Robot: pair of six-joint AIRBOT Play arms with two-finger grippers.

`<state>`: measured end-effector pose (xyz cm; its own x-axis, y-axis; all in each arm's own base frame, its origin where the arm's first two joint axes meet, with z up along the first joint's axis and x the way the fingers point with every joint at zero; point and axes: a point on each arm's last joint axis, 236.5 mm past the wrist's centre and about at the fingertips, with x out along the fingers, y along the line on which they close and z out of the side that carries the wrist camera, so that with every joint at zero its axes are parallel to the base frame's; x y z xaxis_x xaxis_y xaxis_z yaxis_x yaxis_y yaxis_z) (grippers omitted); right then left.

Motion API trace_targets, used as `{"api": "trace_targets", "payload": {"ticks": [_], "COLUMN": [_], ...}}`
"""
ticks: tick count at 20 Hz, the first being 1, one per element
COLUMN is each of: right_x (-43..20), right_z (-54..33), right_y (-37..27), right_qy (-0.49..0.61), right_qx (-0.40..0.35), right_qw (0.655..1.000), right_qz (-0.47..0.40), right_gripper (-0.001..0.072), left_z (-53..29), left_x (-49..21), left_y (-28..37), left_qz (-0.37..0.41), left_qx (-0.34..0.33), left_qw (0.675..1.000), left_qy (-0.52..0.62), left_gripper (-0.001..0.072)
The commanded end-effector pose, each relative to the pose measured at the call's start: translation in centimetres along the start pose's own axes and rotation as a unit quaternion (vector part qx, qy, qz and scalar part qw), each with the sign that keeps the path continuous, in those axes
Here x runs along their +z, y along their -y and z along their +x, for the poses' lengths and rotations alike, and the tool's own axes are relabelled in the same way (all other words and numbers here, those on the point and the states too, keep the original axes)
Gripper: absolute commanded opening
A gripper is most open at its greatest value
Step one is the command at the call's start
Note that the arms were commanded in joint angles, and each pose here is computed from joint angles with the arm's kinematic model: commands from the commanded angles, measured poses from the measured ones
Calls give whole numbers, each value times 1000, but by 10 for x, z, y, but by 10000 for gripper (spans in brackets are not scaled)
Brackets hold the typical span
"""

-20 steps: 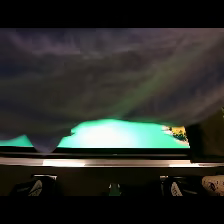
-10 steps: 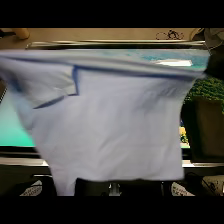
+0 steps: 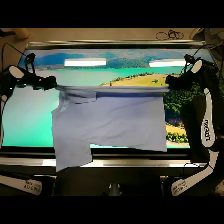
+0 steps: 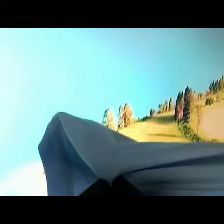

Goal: Fold the shirts.

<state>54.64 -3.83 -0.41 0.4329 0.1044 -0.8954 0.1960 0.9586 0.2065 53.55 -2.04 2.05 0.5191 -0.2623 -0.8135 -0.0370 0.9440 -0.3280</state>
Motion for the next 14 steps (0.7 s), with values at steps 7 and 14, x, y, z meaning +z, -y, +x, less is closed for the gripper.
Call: {"api": "trace_targets", "payload": {"ticks": [7, 14], "right_x": [58, -60], "right_z": [17, 3], "right_y": [-17, 7], "right_qy": [107, -142], "right_qx": [51, -2], "right_qw": [992, 990], "right_qz": [52, -21], "right_gripper": [26, 27], "left_z": [55, 13], "left_x": [42, -54], "left_y": [-1, -19], "left_qz": [5, 47], "left_qx": [-11, 39], "left_qw": [999, 984], "left_qy": [45, -170], "left_gripper": [38, 39]}}
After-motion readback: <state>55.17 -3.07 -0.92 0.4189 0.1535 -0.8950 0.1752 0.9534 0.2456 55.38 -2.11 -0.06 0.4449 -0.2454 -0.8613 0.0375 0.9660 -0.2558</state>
